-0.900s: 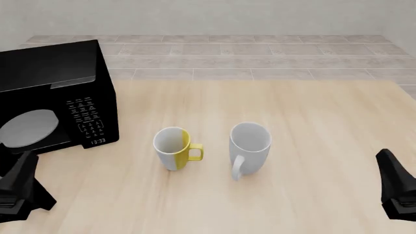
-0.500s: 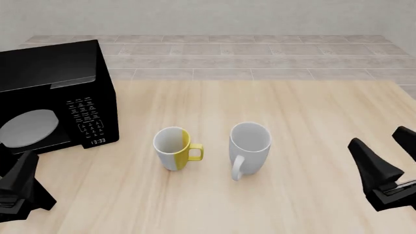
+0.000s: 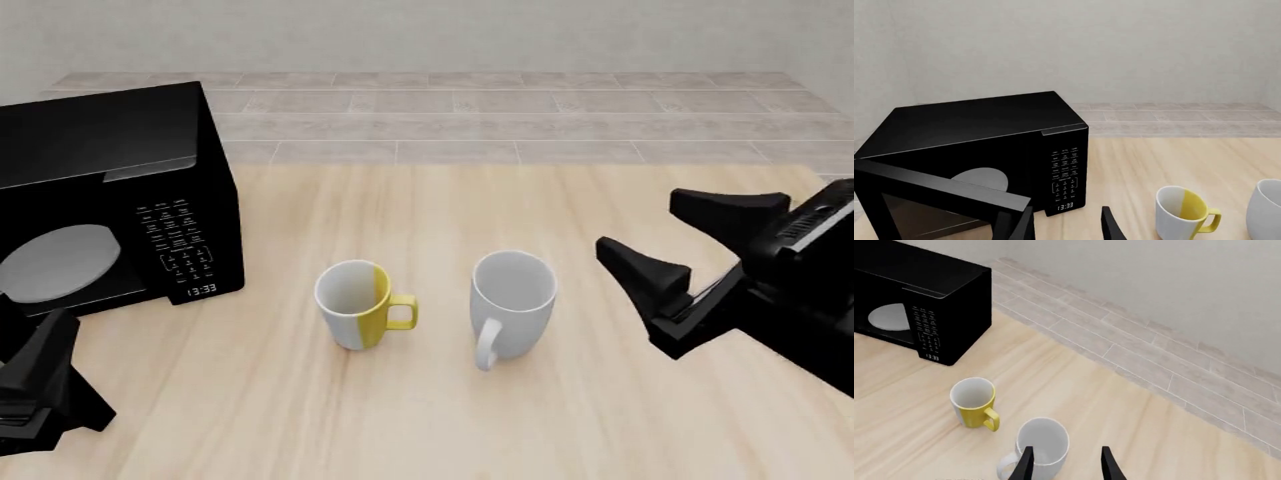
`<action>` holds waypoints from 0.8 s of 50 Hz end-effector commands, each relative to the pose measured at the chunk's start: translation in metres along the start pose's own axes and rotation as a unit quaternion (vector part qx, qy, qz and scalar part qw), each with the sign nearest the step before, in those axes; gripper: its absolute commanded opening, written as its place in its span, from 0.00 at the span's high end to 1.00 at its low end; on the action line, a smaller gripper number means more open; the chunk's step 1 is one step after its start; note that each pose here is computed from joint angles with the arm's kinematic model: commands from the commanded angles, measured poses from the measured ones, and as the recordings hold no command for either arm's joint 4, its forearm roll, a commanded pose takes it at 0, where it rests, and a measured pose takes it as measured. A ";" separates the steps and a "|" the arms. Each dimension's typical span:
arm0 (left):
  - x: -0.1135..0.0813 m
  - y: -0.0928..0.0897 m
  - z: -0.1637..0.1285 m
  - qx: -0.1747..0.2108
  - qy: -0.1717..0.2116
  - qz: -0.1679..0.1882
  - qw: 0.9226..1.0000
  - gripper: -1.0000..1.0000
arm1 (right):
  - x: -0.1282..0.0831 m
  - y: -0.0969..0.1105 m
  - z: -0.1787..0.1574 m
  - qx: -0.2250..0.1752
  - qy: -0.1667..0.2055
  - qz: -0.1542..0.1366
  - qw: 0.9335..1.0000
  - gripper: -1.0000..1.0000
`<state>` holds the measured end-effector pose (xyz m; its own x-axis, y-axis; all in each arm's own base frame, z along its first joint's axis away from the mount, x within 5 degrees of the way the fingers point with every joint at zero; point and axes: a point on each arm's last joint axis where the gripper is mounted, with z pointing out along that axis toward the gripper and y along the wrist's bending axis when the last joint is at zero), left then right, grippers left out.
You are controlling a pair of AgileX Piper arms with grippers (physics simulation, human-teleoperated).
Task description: Put the yellow and white mug to the front of the white mug.
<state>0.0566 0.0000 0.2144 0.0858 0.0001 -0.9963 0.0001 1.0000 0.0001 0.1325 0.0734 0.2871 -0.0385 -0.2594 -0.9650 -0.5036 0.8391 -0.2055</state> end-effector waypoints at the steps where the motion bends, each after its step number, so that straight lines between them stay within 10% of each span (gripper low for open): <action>1: 0.000 0.000 0.000 0.000 0.000 0.000 1.000 0.00 | -0.031 0.012 0.037 -0.057 0.044 -0.033 0.997 0.00; 40: 0.000 0.000 0.000 0.000 0.000 0.000 1.000 0.00 | -0.047 0.063 0.127 -0.164 0.202 -0.067 0.963 0.00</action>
<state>0.0566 0.0000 0.2144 0.0858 0.0000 -0.9963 0.0001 1.0000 0.0001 0.2058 0.1791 0.3047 -0.2068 -0.5319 -0.8212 -0.7379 0.6359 -0.2262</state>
